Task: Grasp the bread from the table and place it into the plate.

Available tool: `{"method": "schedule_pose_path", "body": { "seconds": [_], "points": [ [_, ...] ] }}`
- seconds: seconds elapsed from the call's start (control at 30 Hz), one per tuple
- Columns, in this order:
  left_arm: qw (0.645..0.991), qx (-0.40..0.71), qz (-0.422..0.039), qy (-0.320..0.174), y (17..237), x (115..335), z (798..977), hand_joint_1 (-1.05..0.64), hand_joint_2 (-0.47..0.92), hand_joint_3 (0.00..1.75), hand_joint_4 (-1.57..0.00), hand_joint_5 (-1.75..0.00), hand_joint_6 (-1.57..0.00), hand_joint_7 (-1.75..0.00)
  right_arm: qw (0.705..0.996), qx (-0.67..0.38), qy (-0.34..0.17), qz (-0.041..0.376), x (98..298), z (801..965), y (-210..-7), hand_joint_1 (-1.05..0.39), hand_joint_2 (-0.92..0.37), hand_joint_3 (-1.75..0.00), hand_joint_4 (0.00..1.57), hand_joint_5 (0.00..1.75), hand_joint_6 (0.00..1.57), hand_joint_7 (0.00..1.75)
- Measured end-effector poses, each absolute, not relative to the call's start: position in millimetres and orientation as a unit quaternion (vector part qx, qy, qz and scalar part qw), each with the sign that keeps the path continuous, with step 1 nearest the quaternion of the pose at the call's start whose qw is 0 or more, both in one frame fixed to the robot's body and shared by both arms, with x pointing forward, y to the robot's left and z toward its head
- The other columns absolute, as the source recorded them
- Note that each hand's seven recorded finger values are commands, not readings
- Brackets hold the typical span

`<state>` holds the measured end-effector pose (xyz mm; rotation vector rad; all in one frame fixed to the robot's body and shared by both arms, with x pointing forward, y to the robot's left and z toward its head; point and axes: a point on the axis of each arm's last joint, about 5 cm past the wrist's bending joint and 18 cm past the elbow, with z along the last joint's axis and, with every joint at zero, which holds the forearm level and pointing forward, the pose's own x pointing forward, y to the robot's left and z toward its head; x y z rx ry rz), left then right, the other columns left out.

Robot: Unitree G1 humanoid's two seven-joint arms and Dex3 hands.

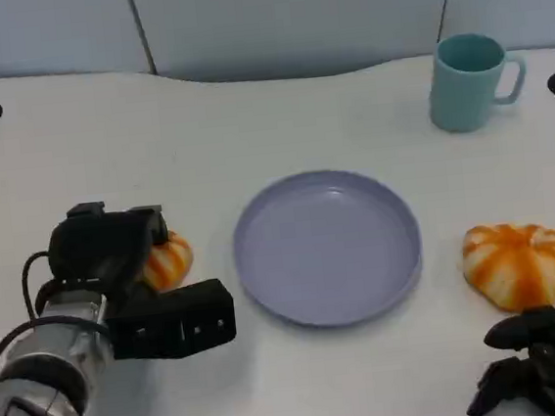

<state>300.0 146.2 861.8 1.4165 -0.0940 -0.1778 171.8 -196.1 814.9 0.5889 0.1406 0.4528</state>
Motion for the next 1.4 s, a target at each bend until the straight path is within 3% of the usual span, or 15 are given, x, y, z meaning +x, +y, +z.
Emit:
{"method": "schedule_pose_path", "body": {
  "seconds": [0.03,0.1,0.2,0.23,0.33,0.4,0.9,1.2,1.3,1.37,1.4],
  "points": [
    [0.754,0.651,-0.081,-0.046,146.5,299.8,861.6,-0.20,0.92,0.25,-0.70,-1.75,-0.50,-1.66,0.929,0.288,0.069,0.221,171.8,814.9,-196.1,-0.96,-0.69,0.00,1.57,0.32,1.51,0.00],
    [0.750,0.654,-0.081,-0.053,147.3,299.7,861.6,-0.20,0.92,0.15,-0.71,-1.75,-0.58,-1.43,0.929,0.288,0.068,0.221,172.1,814.9,-195.9,-0.96,-0.69,0.00,1.57,0.33,1.51,0.00],
    [0.750,0.654,-0.073,-0.066,149.7,299.9,862.3,-0.18,0.92,0.18,-0.72,-1.75,-0.61,-1.51,0.929,0.289,0.068,0.222,172.6,814.9,-195.4,-0.95,-0.69,0.00,1.57,0.33,1.50,0.00],
    [0.749,0.655,-0.070,-0.070,150.5,300.2,862.6,-0.20,0.92,0.18,-0.76,-1.75,-0.66,-1.36,0.929,0.289,0.068,0.222,172.7,814.9,-195.1,-0.96,-0.69,0.00,1.57,0.34,1.50,0.00],
    [0.753,0.648,-0.063,-0.093,152.6,301.1,864.8,-0.17,0.92,0.18,-0.79,-1.75,-0.60,-1.67,0.929,0.289,0.069,0.220,173.5,815.1,-194.5,-0.96,-0.70,0.00,1.57,0.34,1.50,0.00],
    [0.754,0.645,-0.055,-0.112,154.7,304.1,869.4,-0.15,0.92,0.19,-0.81,-1.75,-0.61,-1.73,0.929,0.289,0.069,0.219,174.1,815.0,-194.1,-0.96,-0.70,0.00,1.57,0.34,1.50,0.00],
    [0.745,0.634,-0.017,-0.207,150.7,325.1,902.5,-0.18,0.90,0.23,-0.87,-1.75,-0.64,-1.75,0.931,0.286,0.071,0.217,179.4,814.1,-191.0,-0.98,-0.70,0.00,1.57,0.36,1.50,0.00],
    [0.719,0.638,-0.057,-0.271,130.6,338.2,928.9,-0.21,0.90,0.24,-0.89,-1.75,-0.64,-1.75,0.931,0.286,0.076,0.214,182.3,813.1,-189.3,-0.98,-0.70,0.00,1.57,0.36,1.50,0.00],
    [0.721,0.624,-0.081,-0.291,116.3,339.8,935.2,-0.22,0.90,0.36,-0.92,-1.75,-0.66,-1.75,0.930,0.287,0.079,0.214,182.6,811.8,-189.0,-0.98,-0.71,-0.01,1.57,0.36,1.50,0.00],
    [0.727,0.608,-0.098,-0.304,105.6,338.7,936.2,-0.23,0.78,0.62,-0.92,-1.75,-0.66,-1.75,0.932,0.284,0.076,0.213,183.2,811.6,-188.9,-0.98,-0.71,-0.01,1.57,0.37,1.51,0.01],
    [0.729,0.601,-0.107,-0.310,100.6,337.6,935.7,-0.23,0.75,0.67,-0.92,-1.75,-0.66,-1.75,0.933,0.281,0.074,0.213,183.4,811.9,-188.9,-0.98,-0.71,-0.01,1.57,0.37,1.51,0.01]
  ]
}}
